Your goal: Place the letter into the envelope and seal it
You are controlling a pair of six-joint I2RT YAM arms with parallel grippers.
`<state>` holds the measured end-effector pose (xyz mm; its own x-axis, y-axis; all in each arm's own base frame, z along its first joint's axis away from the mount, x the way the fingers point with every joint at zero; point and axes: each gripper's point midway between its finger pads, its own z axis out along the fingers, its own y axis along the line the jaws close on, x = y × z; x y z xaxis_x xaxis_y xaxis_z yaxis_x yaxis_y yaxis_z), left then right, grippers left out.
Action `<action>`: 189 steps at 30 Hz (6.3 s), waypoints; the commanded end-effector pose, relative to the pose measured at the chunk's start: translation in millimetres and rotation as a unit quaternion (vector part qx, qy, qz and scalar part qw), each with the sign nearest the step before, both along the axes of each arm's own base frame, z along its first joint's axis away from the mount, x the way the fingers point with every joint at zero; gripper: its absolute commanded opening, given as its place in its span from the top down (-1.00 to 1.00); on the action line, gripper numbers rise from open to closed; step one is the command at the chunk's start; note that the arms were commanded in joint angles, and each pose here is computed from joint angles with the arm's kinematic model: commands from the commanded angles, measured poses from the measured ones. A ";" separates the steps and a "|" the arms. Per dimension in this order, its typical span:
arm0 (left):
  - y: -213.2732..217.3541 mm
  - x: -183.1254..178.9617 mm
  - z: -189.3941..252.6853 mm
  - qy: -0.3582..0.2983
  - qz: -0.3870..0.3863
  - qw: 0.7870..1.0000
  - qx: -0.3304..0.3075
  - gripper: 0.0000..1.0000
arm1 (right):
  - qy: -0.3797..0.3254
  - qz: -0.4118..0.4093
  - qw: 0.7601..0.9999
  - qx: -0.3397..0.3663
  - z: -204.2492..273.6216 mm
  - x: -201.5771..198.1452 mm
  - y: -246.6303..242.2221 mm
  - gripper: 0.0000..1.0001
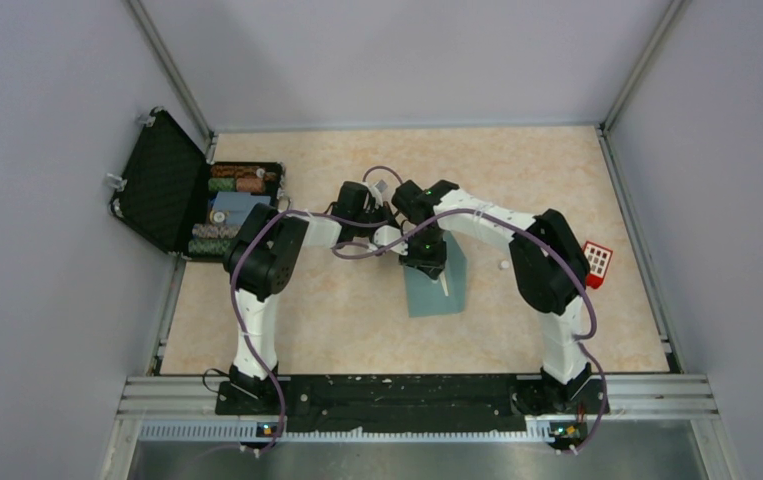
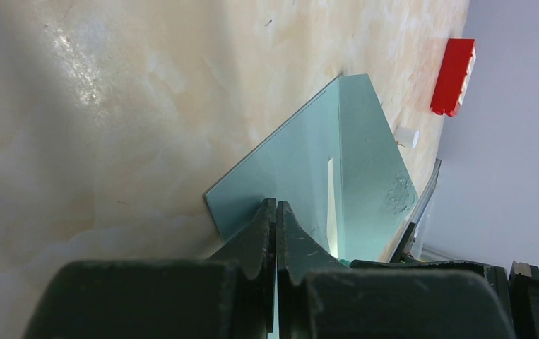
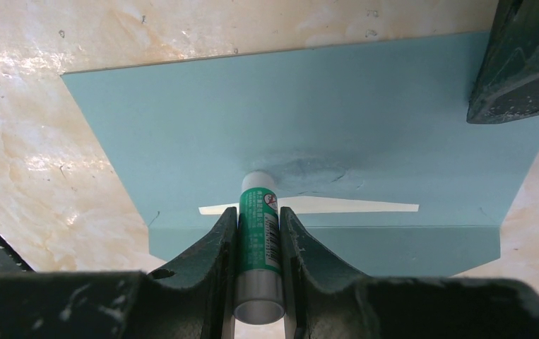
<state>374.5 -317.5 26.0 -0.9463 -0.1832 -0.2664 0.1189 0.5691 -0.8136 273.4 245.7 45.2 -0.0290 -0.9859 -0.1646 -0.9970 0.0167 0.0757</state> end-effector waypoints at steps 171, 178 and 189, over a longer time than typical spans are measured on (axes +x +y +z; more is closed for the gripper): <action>13.8 -98.3 390.5 -0.456 -0.165 0.864 -0.133 1.00 | -0.164 -0.136 0.831 0.515 319.3 -85.2 35.3 -0.34; 1.7 -122.1 410.4 -0.482 -0.214 0.835 -0.156 1.00 | -0.037 -0.206 0.799 0.564 322.0 -64.8 19.3 -0.28; -9.2 -133.4 417.9 -0.480 -0.226 0.832 -0.166 1.00 | -0.037 -0.169 0.777 0.605 341.2 -50.8 31.0 -0.10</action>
<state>256.5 -329.1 409.8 -0.4098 -0.0399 -0.9113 0.9063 0.0959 -0.4117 229.5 267.8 361.3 -0.2602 -0.1022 -0.9601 -0.9180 0.3343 0.2132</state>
